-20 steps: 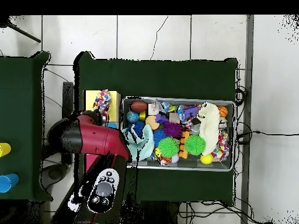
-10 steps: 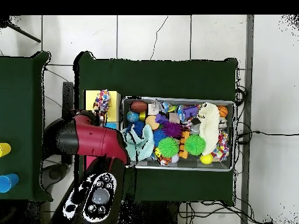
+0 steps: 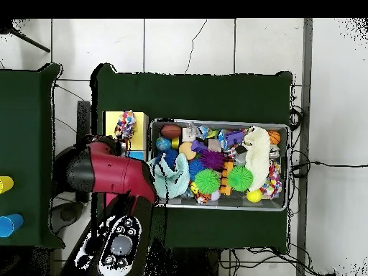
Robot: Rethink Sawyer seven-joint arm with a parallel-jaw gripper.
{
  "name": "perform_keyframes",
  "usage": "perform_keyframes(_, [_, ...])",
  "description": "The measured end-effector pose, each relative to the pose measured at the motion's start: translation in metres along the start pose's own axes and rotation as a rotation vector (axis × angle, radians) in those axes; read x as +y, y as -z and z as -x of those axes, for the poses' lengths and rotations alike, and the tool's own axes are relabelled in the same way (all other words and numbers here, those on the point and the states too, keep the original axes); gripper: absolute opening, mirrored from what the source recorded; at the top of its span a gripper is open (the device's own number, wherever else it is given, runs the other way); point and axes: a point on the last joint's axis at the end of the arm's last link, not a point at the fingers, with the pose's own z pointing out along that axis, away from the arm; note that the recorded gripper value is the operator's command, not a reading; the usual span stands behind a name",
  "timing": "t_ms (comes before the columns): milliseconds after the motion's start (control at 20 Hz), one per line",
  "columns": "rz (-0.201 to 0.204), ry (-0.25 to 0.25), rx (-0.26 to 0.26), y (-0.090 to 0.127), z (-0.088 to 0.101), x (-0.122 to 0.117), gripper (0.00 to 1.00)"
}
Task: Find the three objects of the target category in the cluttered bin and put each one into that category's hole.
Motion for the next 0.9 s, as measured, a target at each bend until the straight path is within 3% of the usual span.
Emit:
perform_keyframes(300, [-0.002, 0.012, 0.027, 0.013, -0.004, 0.005, 1.0])
perform_keyframes(350, [-0.003, 0.014, 0.031, 0.015, -0.004, 0.005, 0.0])
perform_keyframes(900, [-0.032, 0.011, 0.029, 0.03, 0.001, -0.007, 0.0])
